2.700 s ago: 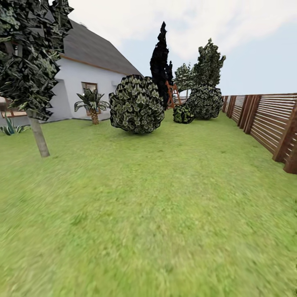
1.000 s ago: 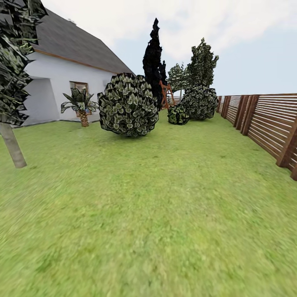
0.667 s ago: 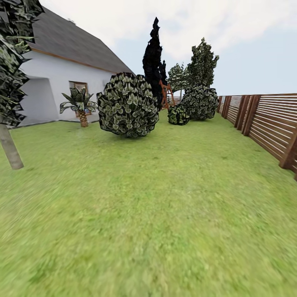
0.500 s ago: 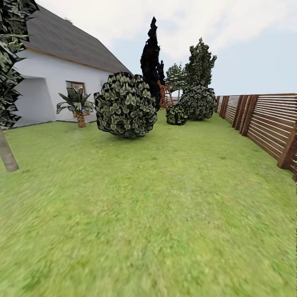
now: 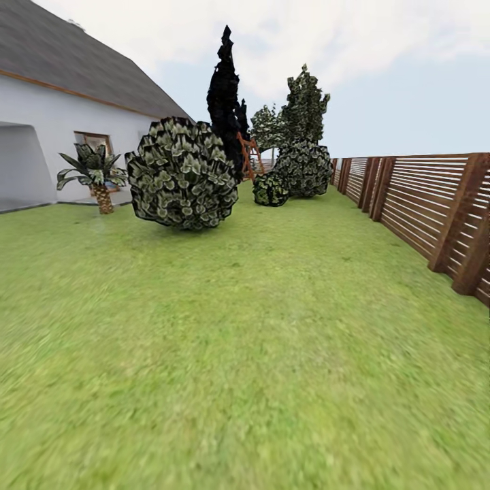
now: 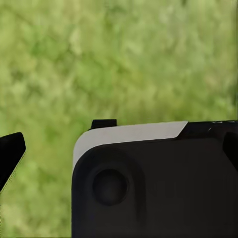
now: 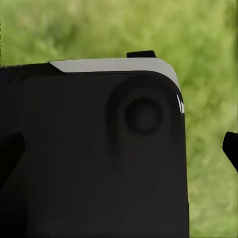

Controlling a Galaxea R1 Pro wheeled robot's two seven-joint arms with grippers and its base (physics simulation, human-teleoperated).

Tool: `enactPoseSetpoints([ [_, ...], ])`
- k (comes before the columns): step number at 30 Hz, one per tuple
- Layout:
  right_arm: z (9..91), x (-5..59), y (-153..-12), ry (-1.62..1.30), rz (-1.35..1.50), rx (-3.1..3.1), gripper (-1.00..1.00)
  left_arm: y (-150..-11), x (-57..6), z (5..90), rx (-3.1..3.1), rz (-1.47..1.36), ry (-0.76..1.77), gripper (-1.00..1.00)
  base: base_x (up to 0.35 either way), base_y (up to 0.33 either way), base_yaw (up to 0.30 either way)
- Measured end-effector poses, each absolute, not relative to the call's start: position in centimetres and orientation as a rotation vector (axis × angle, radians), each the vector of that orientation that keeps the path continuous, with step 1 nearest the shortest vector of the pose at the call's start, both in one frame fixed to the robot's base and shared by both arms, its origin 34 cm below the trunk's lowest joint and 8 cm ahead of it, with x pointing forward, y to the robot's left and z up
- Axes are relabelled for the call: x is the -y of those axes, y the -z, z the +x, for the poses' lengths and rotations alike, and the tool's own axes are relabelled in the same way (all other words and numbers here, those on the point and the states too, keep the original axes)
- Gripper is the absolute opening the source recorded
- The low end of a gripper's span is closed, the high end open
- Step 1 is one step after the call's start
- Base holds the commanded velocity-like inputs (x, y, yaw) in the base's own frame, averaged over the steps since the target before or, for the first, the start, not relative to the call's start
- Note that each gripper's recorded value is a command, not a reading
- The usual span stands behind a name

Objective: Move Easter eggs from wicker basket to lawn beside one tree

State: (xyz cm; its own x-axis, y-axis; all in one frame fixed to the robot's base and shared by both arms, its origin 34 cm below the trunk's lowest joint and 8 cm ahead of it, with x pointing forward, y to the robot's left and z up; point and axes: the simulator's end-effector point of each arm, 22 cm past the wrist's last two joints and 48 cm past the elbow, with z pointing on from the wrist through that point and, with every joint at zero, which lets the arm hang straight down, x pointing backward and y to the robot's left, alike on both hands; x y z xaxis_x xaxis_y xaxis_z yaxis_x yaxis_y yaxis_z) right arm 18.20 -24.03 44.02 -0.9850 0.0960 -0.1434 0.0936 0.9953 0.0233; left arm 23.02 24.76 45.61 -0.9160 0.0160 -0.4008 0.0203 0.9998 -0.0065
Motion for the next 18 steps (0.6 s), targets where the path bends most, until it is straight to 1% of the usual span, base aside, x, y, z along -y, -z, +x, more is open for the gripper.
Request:
enactPoseSetpoints([
  [12, 18.20, 24.03, -44.02, -0.025, 0.143, -2.993, 1.00, -45.61, -24.78, 23.02, -2.729, 0.026, 0.014, 1.00, 0.271, 0.000, -0.013],
  [18, 18.21, 24.03, -44.02, -0.025, 0.143, -2.993, 1.00, -45.62, -24.78, 23.03, -2.728, 0.026, 0.014, 1.00, 0.270, -0.021, -0.091],
])
